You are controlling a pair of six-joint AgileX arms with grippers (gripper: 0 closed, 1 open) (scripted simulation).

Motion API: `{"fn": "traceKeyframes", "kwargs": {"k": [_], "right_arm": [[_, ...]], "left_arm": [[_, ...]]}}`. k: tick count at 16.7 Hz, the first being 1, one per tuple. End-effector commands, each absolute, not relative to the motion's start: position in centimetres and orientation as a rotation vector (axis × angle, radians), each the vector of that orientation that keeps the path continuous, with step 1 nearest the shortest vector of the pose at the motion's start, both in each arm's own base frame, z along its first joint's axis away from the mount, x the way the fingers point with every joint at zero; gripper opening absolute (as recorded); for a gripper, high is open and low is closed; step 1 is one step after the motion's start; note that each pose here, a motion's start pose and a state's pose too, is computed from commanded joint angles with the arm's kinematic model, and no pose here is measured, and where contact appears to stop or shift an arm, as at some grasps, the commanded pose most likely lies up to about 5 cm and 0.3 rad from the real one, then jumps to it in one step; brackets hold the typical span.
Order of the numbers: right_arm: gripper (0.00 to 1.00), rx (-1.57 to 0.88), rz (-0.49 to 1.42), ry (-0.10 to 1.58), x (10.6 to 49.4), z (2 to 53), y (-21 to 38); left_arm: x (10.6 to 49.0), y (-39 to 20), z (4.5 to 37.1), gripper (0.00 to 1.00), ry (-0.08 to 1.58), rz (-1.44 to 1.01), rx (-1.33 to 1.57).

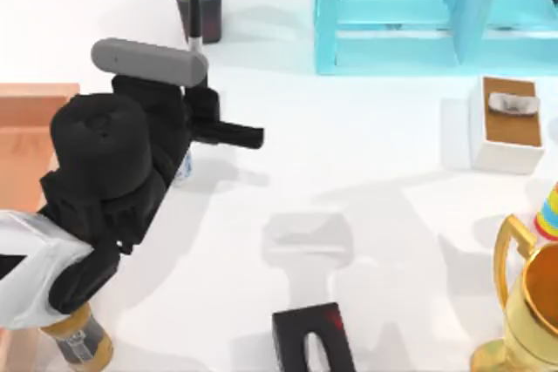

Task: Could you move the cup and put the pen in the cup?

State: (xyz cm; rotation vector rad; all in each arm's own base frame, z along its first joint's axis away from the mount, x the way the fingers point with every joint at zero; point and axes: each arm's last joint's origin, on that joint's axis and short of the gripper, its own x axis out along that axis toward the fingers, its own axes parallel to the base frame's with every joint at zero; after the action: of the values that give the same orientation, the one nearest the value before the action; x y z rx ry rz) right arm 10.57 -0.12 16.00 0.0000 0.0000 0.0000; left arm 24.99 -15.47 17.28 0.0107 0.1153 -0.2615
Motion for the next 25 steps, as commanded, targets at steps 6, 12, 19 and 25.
{"fn": "traceKeyframes", "kwargs": {"k": [6, 12, 19, 25], "right_arm": [[1.0, 0.0, 0.0, 0.0, 10.6, 16.0, -0.1], [1.0, 0.0, 0.0, 0.0, 10.6, 16.0, -0.1], [1.0, 0.0, 0.0, 0.0, 10.6, 16.0, -0.1], [1.0, 0.0, 0.0, 0.0, 10.6, 16.0, -0.1]], "left_arm": [[21.8, -12.1, 17.8, 0.0, -0.132, -0.201, -0.013], [21.3, -11.6, 17.9, 0.0, -0.164, -0.191, -0.014], [21.0, -13.2, 19.4, 0.0, -0.288, -0.298, -0.006], [23.8, -13.3, 18.6, 0.0, -0.266, -0.263, -0.016]]}}
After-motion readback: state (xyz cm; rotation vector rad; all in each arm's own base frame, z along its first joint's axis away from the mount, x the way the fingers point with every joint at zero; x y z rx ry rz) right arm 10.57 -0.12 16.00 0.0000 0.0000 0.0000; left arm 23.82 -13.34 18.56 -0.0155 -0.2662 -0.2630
